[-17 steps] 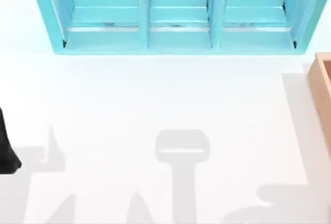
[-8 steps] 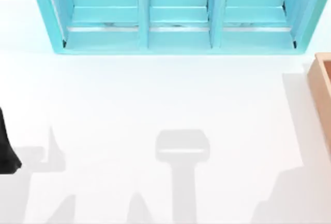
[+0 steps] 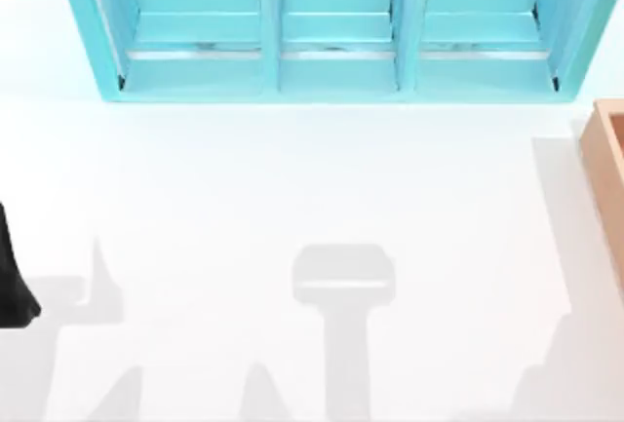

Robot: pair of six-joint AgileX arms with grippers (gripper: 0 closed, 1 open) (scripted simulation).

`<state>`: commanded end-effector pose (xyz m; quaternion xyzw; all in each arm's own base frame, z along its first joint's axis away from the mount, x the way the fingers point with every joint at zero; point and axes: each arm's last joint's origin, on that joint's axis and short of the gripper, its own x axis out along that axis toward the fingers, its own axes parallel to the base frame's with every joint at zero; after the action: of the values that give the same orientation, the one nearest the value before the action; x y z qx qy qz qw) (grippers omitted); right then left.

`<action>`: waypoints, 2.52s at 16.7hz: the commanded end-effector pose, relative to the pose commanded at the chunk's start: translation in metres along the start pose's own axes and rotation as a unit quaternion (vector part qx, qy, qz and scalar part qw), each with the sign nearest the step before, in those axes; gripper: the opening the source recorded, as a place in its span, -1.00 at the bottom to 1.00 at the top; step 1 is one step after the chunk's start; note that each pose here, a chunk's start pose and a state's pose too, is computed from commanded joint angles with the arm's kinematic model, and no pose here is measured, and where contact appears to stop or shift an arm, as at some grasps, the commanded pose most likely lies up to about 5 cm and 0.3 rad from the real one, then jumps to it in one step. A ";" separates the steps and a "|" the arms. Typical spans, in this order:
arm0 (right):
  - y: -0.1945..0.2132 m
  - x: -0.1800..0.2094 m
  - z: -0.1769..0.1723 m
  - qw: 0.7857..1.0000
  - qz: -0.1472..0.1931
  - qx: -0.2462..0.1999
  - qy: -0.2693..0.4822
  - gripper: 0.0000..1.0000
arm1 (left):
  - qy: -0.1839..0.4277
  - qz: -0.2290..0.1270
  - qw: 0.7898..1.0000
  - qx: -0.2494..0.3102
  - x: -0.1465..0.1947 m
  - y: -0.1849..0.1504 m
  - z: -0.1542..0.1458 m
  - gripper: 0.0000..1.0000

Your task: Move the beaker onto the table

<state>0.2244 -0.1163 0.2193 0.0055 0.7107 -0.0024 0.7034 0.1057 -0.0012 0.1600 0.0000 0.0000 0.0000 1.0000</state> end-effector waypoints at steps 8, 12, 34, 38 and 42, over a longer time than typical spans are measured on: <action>0.001 0.070 -0.003 1.000 -0.001 0.000 -0.003 1.00 | 0.000 0.000 1.000 0.000 0.000 0.000 0.000 1.00; 0.001 0.070 -0.003 1.000 -0.001 0.000 -0.003 0.85 | 0.000 0.000 1.000 0.000 0.000 0.000 0.000 1.00; 0.001 0.069 -0.002 1.000 -0.002 0.001 -0.004 -1.00 | 0.000 0.000 1.000 0.000 0.000 0.000 0.000 1.00; 0.026 0.042 0.008 1.000 -0.003 -0.001 -0.006 -1.00 | 0.000 0.000 1.000 0.000 0.000 0.000 0.000 1.00; 0.075 -0.001 0.006 1.000 0.000 0.000 0.008 -1.00 | 0.000 0.000 1.000 0.000 0.000 0.000 0.000 1.00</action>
<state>0.2315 -0.0415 0.2207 0.0054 0.7164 -0.0025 0.6977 0.1057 -0.0012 0.1600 0.0000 0.0000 0.0000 1.0000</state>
